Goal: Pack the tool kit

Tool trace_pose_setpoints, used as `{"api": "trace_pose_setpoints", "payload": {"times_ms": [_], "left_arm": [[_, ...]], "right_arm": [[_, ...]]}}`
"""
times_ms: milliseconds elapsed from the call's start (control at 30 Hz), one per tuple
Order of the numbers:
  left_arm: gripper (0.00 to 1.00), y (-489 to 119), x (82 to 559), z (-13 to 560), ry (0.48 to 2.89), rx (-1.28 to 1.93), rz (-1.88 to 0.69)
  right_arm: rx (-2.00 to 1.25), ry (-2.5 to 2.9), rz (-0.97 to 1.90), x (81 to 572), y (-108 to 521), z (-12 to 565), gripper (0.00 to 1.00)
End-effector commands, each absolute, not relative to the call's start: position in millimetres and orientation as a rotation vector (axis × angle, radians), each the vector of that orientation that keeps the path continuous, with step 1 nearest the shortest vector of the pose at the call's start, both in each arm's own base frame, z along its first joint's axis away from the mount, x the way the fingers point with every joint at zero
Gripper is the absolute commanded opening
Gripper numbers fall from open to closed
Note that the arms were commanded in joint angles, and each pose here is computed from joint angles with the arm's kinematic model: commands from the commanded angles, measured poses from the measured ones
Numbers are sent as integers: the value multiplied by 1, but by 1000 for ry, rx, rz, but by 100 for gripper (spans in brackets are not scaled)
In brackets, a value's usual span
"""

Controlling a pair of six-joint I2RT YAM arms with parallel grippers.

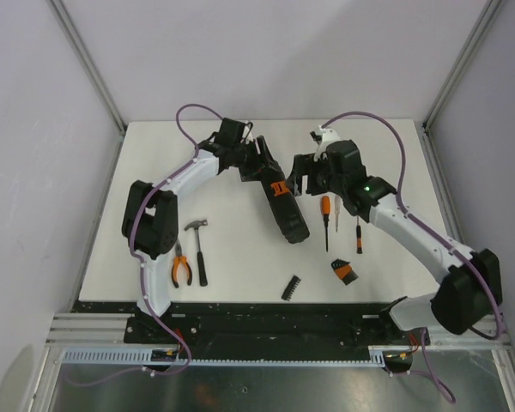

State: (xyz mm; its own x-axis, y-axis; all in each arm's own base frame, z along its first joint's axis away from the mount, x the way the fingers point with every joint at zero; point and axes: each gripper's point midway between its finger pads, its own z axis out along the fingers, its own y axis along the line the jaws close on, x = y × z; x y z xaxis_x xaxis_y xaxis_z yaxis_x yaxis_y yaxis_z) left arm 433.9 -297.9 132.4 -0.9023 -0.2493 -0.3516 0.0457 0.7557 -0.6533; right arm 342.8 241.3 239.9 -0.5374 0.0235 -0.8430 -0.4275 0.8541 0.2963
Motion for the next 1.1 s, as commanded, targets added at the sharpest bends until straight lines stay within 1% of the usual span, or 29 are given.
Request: {"api": "trace_pose_setpoints", "payload": {"times_ms": [0,100,200,267,333,367,433,600,700,867,1000,1067], "left_arm": [[1,-280,425,114,2600,-79,-826],[9,-279,422,111,2608,-65,-821],[13,-278,420,107,2618,-53,-818],[11,-277,418,104,2624,-46,-814],[6,-276,415,101,2634,-32,-820],[3,-275,415,99,2635,-20,-822],[1,-274,415,96,2623,6,-835],[0,-275,410,95,2521,16,-1035],[0,-272,406,90,2497,8,-1069],[0,-273,400,81,2493,-22,-1119],[0,-272,398,76,2488,-34,-1122],[2,-270,398,72,2491,-39,-1111]], "right_arm": [[-310,2122,840,341,271,233,80],[-305,2152,851,347,272,220,85],[-293,2205,835,352,268,201,85],[-300,2241,805,351,266,189,84],[-305,2266,754,350,264,181,84],[-298,2272,726,350,262,179,84],[-255,2263,670,355,256,181,84],[-155,2175,690,365,249,206,83],[-133,2173,723,365,247,210,83],[-62,2308,721,362,239,176,80],[-80,2382,751,353,245,150,80],[-74,2418,739,351,245,137,81]]}}
